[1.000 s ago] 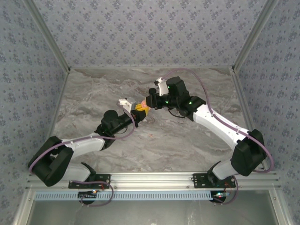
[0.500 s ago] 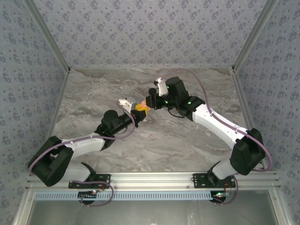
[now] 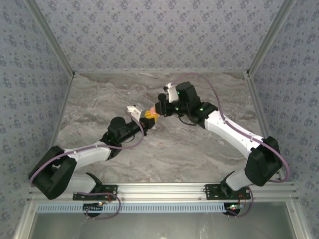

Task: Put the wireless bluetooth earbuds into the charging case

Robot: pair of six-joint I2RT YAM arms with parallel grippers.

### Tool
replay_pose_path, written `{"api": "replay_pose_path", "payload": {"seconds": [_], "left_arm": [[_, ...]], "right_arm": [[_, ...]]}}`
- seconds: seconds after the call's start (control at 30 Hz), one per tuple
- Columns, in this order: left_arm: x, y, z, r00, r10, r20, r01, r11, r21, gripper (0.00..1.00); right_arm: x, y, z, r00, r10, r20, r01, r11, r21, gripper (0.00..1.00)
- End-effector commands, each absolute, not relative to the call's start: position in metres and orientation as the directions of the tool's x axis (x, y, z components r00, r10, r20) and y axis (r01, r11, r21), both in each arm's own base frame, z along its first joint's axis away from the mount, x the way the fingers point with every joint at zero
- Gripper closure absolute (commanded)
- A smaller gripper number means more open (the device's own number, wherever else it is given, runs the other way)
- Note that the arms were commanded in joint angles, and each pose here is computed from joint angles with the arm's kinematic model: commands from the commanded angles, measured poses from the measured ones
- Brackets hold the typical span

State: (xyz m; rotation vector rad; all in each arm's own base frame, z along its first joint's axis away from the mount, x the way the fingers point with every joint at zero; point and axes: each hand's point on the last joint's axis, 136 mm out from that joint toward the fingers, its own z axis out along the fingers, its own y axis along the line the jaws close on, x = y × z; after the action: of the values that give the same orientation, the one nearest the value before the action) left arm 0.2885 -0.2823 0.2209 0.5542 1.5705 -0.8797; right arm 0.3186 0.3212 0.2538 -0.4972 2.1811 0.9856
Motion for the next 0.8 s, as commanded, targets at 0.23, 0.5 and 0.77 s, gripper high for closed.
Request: {"api": "replay_pose_path", "payload": {"seconds": [0.23, 0.5, 0.77], "left_arm": [[0.2905, -0.2793, 0.2468, -0.103, -0.129, -0.986, 0.765, 0.624, -0.161, 0.93], [0.2897, -0.2796, 0.2467, -0.093, -0.117, -0.989, 0.769, 0.623, -0.145, 0.93], [0.2897, -0.2786, 0.2479, -0.078, -0.11, -0.991, 0.768, 0.628, -0.13, 0.93]], "right_arm": [[0.3147, 0.3191, 0.2752, -0.667, -0.048, -0.744, -0.594, 0.636, 0.492, 0.77], [0.3139, 0.3189, 0.274, -0.67, -0.052, -0.74, -0.594, 0.635, 0.493, 0.76], [0.3118, 0.3206, 0.2697, -0.684, -0.06, -0.727, -0.591, 0.629, 0.505, 0.76]]}}
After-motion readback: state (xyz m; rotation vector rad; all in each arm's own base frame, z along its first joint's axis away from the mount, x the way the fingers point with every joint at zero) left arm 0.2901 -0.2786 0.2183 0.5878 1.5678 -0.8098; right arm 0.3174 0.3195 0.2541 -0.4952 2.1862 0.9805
